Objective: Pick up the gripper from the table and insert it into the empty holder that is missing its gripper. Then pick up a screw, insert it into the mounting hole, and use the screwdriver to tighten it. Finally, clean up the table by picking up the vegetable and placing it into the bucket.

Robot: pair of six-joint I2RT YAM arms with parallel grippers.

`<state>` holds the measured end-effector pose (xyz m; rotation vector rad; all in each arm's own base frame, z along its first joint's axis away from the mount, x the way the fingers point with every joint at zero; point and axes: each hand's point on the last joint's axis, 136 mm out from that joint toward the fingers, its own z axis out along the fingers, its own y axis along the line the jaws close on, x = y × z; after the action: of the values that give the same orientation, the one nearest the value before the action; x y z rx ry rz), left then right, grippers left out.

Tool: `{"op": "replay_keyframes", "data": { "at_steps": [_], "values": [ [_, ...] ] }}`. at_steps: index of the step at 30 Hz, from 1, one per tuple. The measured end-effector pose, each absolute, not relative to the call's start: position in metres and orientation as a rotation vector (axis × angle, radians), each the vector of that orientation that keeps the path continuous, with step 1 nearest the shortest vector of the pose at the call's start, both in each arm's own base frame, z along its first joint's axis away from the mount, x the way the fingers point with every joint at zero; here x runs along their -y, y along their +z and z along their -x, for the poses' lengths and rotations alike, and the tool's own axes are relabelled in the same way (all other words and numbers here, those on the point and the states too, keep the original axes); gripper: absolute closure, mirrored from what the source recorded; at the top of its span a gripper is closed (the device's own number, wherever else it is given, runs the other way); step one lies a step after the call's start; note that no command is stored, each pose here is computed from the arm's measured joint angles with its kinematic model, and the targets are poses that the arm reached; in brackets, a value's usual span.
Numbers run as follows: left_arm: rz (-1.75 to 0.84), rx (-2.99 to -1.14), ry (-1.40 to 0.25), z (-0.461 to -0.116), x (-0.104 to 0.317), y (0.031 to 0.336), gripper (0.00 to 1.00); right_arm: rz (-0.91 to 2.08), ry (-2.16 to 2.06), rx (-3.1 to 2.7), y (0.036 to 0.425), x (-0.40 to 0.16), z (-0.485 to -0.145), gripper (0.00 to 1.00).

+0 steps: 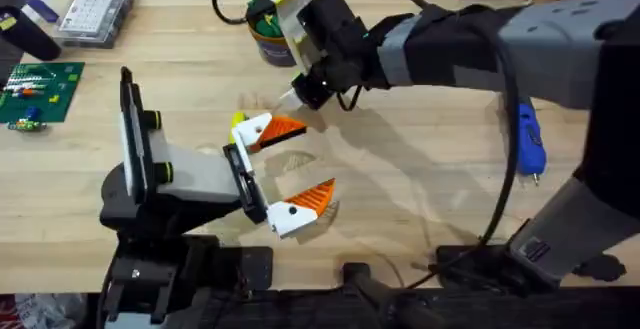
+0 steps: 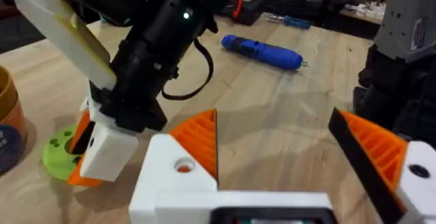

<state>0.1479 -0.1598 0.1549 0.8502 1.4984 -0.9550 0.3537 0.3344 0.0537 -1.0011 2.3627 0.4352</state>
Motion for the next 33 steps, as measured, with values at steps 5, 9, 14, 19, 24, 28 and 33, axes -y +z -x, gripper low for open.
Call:
{"op": "replay_keyframes", "data": {
  "at_steps": [5,9,14,19,24,28,33],
  "values": [
    [-0.850,-1.498,-0.955,-0.148,0.160,0.155,0.012,1.004,0.435,-2.366,0.052,-0.335,-0.353,0.550],
    [-0.850,-1.498,-0.955,-0.148,0.160,0.155,0.012,1.004,0.434,-2.366,0.052,-0.335,-0.353,0.590],
    [-0.850,-1.498,-0.955,-0.148,0.160,0.155,0.012,1.004,0.434,-2.365,0.052,-0.335,-0.353,0.662],
    [-0.850,-1.498,-0.955,-0.148,0.160,0.155,0.012,1.002,0.414,-2.364,0.052,-0.333,-0.355,0.648],
    [-0.850,-1.498,-0.955,-0.148,0.160,0.155,0.012,1.001,0.396,-2.362,0.052,-0.331,-0.356,0.636],
    [-0.850,-1.498,-0.955,-0.148,0.160,0.155,0.012,1.007,0.391,-2.364,0.064,-0.335,-0.359,0.643],
    [-0.850,-1.498,-0.955,-0.148,0.160,0.155,0.012,1.025,0.398,-2.343,0.074,-0.345,-0.358,0.660]
  ]
}}
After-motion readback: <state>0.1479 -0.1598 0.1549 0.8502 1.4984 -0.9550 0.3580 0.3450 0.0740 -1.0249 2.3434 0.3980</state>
